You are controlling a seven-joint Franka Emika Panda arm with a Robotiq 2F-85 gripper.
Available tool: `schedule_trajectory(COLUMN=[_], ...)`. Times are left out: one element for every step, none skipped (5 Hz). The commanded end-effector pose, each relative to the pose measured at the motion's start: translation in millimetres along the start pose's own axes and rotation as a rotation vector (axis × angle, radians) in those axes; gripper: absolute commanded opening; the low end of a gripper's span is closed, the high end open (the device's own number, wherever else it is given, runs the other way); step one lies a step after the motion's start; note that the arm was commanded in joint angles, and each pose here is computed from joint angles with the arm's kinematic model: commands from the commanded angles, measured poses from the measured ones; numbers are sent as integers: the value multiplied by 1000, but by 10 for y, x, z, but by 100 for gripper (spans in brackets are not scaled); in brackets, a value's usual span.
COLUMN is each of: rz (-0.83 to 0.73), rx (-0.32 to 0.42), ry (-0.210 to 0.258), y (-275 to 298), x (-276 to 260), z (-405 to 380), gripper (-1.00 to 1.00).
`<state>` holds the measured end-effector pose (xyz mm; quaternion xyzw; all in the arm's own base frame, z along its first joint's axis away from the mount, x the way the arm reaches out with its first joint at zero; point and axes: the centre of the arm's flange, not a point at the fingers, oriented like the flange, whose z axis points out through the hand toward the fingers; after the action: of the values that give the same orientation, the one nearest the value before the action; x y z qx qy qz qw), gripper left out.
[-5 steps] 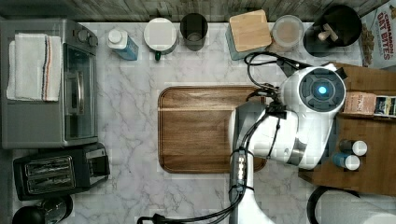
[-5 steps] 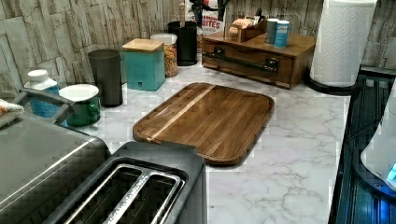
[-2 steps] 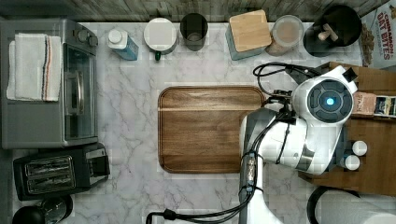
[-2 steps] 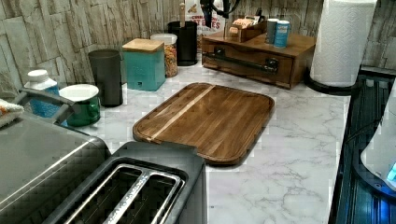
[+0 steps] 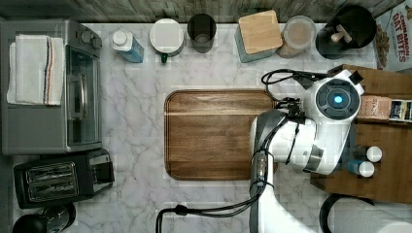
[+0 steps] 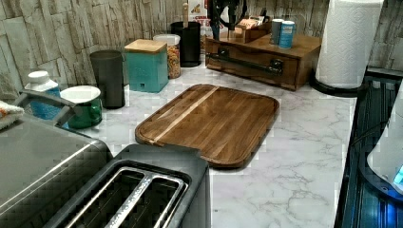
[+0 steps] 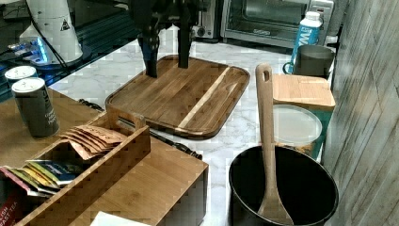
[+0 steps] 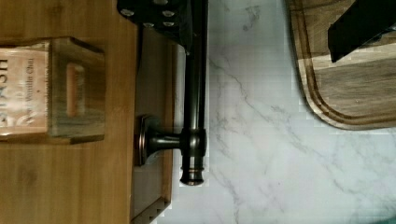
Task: Open the drawer.
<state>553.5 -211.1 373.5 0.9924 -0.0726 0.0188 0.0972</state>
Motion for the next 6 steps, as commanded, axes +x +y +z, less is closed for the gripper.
schedule_trajectory(rz=[114,107,145,186,207,216], rx=[-66,-52,-32,-12,1,-5], ry=[-21,-31,-46,-33,-28,-30], y=[668,787,764,626,526,466], x=[-315,-334,-342,-385,-421,-459], z=[483,632,688,687,643,582], gripper=[100,100,100,100,100,100])
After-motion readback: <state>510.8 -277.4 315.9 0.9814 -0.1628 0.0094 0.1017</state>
